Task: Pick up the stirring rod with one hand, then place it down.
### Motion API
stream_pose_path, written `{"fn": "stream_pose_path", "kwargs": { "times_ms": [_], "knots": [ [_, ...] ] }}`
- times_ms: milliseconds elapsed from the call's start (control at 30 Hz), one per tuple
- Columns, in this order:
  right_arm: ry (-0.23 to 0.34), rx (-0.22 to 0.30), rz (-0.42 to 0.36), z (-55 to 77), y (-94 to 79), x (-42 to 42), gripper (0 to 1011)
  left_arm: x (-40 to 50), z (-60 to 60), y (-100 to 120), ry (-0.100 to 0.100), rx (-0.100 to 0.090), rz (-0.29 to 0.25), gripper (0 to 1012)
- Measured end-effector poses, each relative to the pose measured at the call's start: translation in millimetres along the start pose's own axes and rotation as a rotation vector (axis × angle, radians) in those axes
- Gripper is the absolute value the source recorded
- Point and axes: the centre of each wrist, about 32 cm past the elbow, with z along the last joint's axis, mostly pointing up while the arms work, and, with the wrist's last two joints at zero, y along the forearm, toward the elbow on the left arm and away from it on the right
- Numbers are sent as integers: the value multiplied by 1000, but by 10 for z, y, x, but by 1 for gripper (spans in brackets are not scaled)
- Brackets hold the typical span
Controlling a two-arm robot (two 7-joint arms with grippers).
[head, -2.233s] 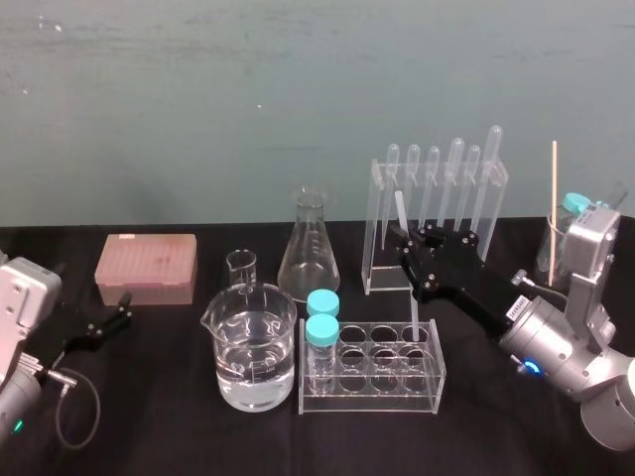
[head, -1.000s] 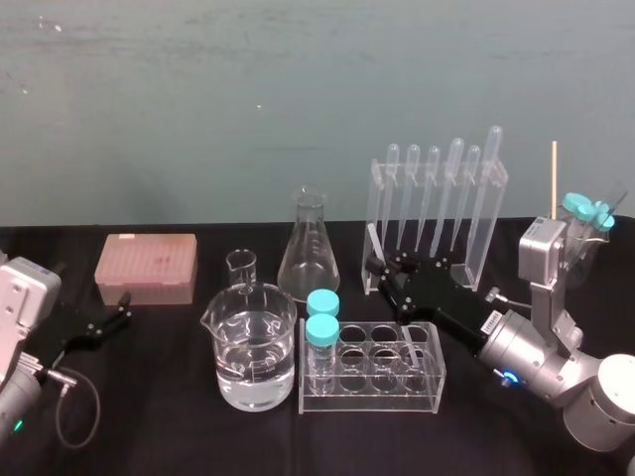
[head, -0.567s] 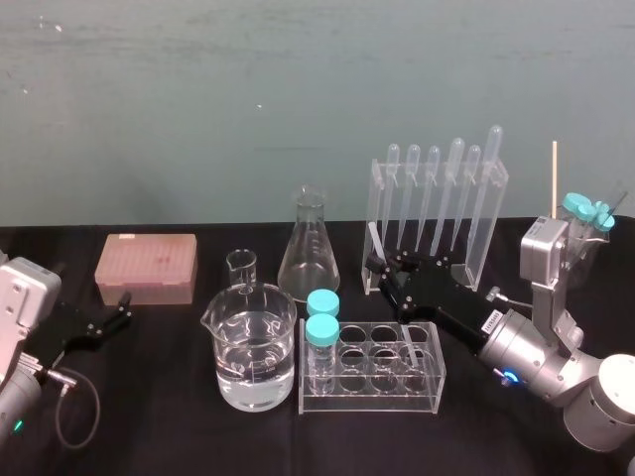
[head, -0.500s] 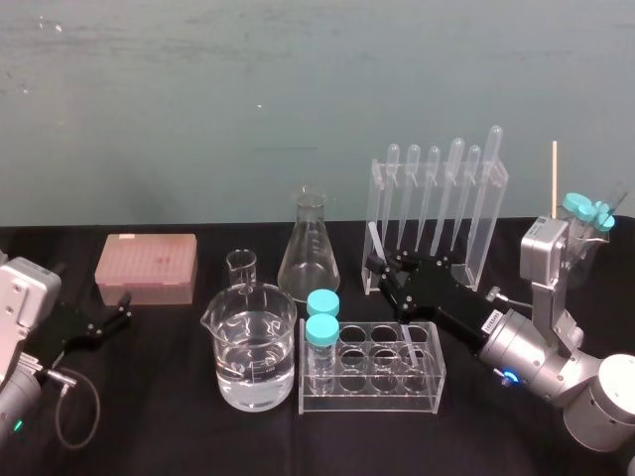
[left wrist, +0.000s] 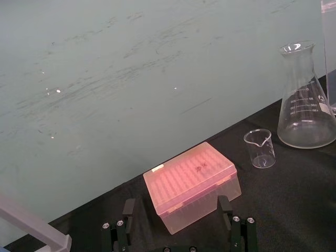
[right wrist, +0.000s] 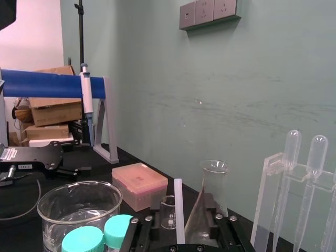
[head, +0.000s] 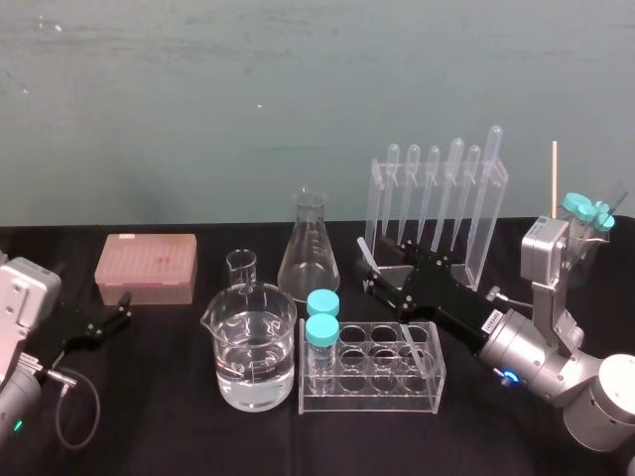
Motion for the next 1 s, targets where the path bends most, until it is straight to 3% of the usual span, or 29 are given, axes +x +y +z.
{"fn": "stream_pose_path", "kwargs": {
  "times_ms": [400, 467, 600, 767, 833, 967, 1000],
  "knots": [
    [-4, 7, 0, 5, -1, 0, 864, 0, 0, 0, 0, 0, 0, 1000],
    [-19, 33, -2, 31, 0, 1, 906, 0, 0, 0, 0, 0, 0, 1000],
    [-57, 139, -41, 159, 10, 0, 1003, 0, 0, 0, 0, 0, 0, 1000],
    [-106, 214, -124, 311, 0, 8, 1003, 0, 0, 0, 0, 0, 0, 1000],
    [-133, 214, -186, 362, -31, 15, 1003, 0, 0, 0, 0, 0, 0, 1000],
    [-139, 144, -316, 382, -124, 32, 1003, 0, 0, 0, 0, 0, 0, 1000],
    [-125, 101, -362, 370, -173, 35, 1003, 0, 0, 0, 0, 0, 0, 1000]
  ]
}}
